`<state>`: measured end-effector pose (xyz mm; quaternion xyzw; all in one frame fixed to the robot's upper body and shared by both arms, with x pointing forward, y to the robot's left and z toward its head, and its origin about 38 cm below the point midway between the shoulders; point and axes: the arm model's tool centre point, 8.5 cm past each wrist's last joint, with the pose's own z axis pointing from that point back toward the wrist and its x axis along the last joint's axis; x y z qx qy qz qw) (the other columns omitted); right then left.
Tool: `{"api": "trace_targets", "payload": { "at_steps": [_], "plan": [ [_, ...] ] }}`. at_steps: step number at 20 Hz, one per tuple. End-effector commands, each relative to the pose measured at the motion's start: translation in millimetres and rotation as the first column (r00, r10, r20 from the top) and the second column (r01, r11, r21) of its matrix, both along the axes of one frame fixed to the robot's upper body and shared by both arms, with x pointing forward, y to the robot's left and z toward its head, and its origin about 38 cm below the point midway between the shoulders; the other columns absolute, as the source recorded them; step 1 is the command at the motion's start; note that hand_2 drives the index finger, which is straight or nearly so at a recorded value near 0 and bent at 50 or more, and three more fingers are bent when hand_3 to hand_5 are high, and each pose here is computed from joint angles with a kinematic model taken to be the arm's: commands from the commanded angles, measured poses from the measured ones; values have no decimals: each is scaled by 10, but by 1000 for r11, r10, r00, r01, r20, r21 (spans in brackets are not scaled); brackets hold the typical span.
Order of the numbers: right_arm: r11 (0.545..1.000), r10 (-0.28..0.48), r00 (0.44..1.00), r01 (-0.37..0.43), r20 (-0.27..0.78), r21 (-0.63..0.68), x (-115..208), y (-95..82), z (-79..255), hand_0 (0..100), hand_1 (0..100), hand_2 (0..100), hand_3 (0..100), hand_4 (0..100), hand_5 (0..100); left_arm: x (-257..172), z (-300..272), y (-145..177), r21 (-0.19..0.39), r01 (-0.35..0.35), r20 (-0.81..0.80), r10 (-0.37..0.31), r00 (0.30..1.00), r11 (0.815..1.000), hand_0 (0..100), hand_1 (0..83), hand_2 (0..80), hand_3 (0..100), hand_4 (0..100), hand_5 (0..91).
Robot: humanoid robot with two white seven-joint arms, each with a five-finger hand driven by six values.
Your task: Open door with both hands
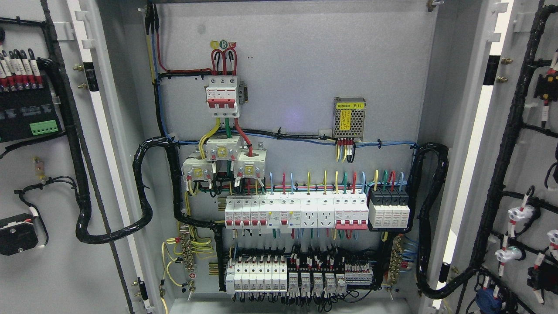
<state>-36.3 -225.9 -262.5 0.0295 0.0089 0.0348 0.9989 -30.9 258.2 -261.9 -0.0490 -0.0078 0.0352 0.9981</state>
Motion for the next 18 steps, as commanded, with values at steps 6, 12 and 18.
{"api": "trace_targets", "payload": {
  "at_steps": [6,12,18],
  "plan": [
    [1000,-5,1000,5,-6,6,-10,47,2,382,0,0,0,0,0,38,-12,-235,-39,-30,21,31,999,999,0,0,0,0,0,0],
    [1000,-2,1000,2,9,-27,66,19,-4,382,0,0,0,0,0,38,-13,-245,-40,-30,21,31,999,999,0,0,0,0,0,0],
    [999,-1,1000,1,12,-36,85,-31,-4,382,0,0,0,0,0,38,-13,-245,-40,-30,21,31,999,999,0,0,0,0,0,0]
  ]
}}
